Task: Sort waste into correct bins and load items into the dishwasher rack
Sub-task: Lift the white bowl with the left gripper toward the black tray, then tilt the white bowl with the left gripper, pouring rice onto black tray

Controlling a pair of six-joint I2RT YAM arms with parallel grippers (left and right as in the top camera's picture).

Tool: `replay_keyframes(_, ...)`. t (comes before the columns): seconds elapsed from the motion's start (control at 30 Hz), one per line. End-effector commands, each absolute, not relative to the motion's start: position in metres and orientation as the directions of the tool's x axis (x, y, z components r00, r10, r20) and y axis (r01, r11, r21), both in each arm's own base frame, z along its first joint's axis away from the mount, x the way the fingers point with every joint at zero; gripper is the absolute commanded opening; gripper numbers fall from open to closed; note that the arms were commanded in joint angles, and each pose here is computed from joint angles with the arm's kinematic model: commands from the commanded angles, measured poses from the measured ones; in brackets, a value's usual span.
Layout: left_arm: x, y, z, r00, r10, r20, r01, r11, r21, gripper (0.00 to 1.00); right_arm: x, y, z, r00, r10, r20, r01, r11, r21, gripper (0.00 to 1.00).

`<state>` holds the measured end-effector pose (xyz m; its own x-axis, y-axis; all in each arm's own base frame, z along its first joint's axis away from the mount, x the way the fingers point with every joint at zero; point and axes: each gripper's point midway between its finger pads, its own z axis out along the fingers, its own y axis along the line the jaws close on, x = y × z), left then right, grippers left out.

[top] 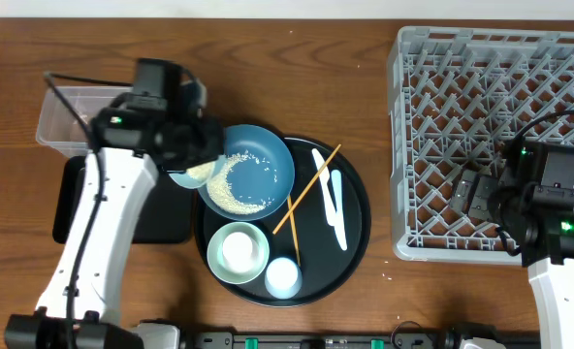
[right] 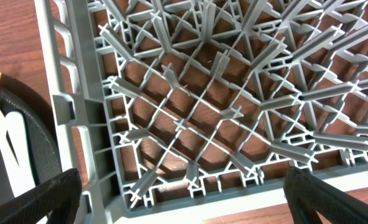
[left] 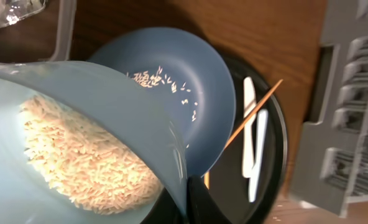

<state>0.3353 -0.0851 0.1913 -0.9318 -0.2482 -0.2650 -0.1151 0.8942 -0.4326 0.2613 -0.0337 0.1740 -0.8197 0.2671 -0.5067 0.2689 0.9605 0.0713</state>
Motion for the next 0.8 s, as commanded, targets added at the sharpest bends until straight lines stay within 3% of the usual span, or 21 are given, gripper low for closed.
replay_keyframes(0.0,0.331,-0.082,0.192,-0.942,-0.239,-0.235,-0.079,0.840,-0.537,0.06,0.264,-0.038,0.181,-0.812,0.258,-0.524,0.269,0.961,0.057,0.99)
replay_keyframes(0.4,0.328,-0.015,0.191,-0.882,-0.426,-0.201,-0.104,0.593,-0.798,0.06,0.265,-0.038,0.181,-0.811,0.258,-0.526,0.269,0.961,0.058,0.99)
replay_keyframes(0.57,0.329,0.004,0.203,-0.825,-0.519,-0.222,0.005,0.387,-0.922,0.06,0.264,-0.038,0.181,-0.811,0.258,-0.525,0.269,0.961,0.057,0.99)
replay_keyframes(0.77,0.321,0.027,0.214,-0.767,-0.589,-0.254,0.130,0.244,-0.961,0.06,0.264,-0.038,0.181,-0.811,0.258,-0.525,0.269,0.961,0.057,0.99)
